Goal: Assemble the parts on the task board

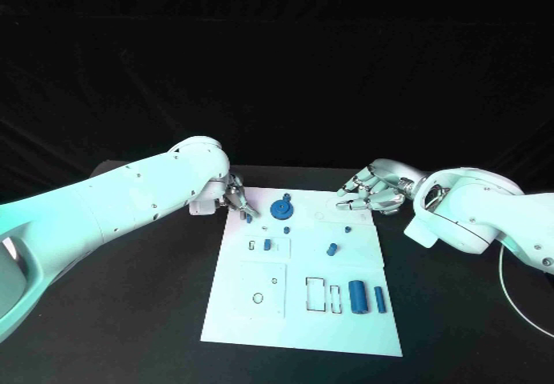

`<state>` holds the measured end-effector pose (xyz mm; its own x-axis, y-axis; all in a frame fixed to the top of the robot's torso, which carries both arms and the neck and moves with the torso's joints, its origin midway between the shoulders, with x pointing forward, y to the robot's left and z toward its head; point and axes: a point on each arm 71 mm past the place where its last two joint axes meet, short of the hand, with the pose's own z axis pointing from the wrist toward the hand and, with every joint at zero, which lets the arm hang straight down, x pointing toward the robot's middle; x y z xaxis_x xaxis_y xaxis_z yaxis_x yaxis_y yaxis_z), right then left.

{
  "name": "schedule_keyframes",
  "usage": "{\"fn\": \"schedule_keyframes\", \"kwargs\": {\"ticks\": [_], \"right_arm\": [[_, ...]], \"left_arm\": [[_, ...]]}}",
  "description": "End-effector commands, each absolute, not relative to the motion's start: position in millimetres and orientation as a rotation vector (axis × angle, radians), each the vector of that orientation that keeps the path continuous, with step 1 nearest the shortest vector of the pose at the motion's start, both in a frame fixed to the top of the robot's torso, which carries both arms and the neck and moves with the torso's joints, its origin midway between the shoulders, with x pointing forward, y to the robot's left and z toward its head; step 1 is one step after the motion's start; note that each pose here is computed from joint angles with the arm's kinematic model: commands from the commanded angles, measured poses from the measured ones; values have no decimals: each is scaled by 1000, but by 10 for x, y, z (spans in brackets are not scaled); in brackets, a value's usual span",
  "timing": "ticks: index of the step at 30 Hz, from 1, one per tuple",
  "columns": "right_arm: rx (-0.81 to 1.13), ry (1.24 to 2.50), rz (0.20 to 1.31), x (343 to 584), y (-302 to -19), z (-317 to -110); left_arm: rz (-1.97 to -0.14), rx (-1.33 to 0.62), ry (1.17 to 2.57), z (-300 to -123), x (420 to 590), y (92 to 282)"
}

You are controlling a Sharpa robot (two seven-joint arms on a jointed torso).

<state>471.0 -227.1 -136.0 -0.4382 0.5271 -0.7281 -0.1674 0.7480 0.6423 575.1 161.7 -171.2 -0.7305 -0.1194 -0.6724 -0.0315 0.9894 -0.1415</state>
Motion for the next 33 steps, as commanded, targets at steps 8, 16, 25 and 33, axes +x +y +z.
{"fn": "schedule_keyframes", "kwargs": {"ticks": [8,16,25,33], "right_arm": [[259,1882,814,4698,-2256,-1368],[258,1882,814,4697,-2255,-1368],[260,1882,814,4701,-2264,-1369],[262,1883,814,4706,-2270,-1374]], "left_arm": [[-169,-101,2395,-1717,5753,1598],[-178,-113,2385,-1716,5757,1613],[-285,-195,2364,-1681,5659,1692],[-417,-215,2303,-1591,5427,1724]]}}
